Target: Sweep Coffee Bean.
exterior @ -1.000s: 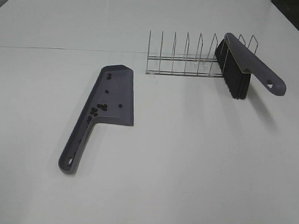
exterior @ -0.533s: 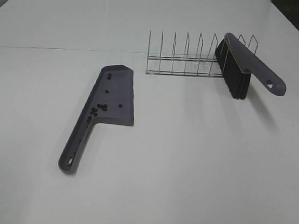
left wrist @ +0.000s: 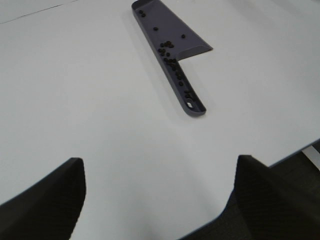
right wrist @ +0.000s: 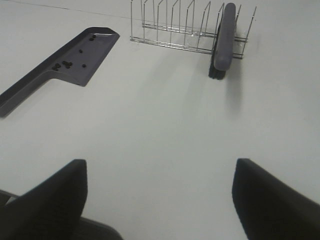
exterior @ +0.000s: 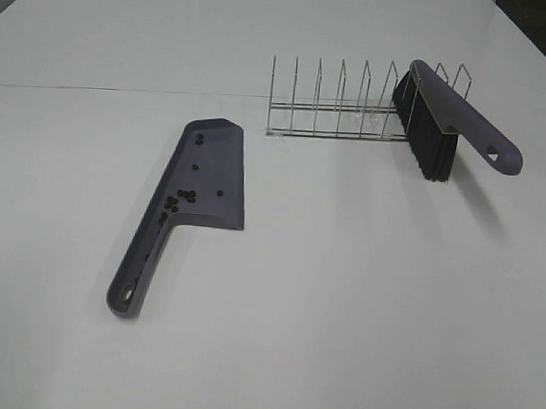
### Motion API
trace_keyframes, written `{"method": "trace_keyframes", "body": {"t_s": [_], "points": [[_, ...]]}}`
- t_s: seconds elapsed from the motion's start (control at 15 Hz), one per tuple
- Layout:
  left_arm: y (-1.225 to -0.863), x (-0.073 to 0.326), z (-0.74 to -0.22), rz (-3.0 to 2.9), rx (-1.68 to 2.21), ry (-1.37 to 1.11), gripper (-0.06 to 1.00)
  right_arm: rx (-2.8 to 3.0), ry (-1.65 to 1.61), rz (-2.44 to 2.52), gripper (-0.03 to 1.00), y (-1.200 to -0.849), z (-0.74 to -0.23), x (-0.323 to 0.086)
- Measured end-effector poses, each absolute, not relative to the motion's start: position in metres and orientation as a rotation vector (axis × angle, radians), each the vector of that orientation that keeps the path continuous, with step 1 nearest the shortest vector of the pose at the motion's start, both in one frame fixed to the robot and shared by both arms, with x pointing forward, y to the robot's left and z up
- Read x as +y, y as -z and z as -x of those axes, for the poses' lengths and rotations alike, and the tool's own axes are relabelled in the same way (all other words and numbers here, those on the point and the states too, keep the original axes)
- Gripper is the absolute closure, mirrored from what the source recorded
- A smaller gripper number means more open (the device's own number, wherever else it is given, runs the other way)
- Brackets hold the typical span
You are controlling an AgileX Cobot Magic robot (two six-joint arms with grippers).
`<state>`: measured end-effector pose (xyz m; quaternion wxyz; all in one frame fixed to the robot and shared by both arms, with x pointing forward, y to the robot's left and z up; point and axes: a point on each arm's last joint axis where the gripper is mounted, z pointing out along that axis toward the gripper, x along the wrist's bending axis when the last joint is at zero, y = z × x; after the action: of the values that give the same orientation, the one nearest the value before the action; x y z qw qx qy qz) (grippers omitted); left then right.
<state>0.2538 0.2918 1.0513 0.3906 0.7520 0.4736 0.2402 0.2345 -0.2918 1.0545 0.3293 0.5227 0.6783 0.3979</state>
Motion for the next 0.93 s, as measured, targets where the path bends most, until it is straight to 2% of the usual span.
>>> {"method": "trace_keyframes", "body": {"t_s": [0.4, 0.93], "points": [[-1.052, 0.299, -0.24, -1.655, 1.458, -0.845, 0.2, 1.644, -0.96, -1.476, 0.29, -1.054, -0.236, -0.291], [-1.052, 0.3, -0.233, -1.623, 1.437, -0.881, 0.2, 1.623, -0.973, -1.459, 0.29, -1.054, -0.232, -0.291]]}}
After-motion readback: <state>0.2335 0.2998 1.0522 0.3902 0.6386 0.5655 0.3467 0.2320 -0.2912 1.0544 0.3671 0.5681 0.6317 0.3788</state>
